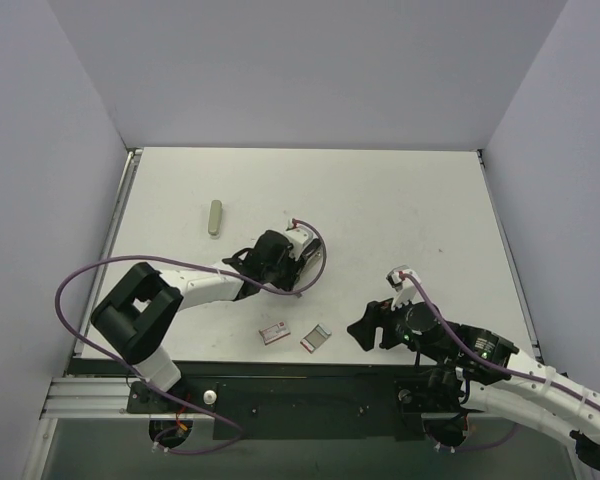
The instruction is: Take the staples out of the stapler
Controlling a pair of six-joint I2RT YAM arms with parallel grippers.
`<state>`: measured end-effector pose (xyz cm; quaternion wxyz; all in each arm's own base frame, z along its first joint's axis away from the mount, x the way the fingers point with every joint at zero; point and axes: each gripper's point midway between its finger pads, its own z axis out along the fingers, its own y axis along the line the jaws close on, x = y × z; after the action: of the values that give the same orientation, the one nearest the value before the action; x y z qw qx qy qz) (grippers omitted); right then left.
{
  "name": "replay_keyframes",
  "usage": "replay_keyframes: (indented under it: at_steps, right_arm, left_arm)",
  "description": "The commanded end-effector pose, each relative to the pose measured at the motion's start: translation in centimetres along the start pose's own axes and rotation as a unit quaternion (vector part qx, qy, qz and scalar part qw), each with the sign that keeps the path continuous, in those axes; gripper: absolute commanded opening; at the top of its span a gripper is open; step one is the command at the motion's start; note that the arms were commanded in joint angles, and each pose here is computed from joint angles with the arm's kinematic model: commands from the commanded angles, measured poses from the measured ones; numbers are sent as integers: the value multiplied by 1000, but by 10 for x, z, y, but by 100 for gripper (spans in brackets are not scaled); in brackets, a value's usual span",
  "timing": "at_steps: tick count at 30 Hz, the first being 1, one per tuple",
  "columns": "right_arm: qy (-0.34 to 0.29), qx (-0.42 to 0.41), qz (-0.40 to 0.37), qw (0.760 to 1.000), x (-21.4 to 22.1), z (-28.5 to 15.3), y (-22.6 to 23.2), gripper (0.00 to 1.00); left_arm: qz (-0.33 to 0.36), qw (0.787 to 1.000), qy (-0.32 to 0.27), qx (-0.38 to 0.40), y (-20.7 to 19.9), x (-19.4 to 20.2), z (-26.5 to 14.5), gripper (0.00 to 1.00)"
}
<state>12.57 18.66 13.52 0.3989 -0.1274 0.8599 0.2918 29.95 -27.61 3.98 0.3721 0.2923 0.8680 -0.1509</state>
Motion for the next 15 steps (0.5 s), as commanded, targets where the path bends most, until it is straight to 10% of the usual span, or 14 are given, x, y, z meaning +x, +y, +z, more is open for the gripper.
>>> replay_keyframes:
  at_steps: [1,15]
  right_arm:
    - [-4,3,0,1000,-3,1,1,67]
    - [-9,-14,6,1000,-5,-8,5,68]
  left_arm:
    - [10,998,-67,7,-7,-45,-15,78]
    - [100,992,-71,-14,-27,-130,-30,87]
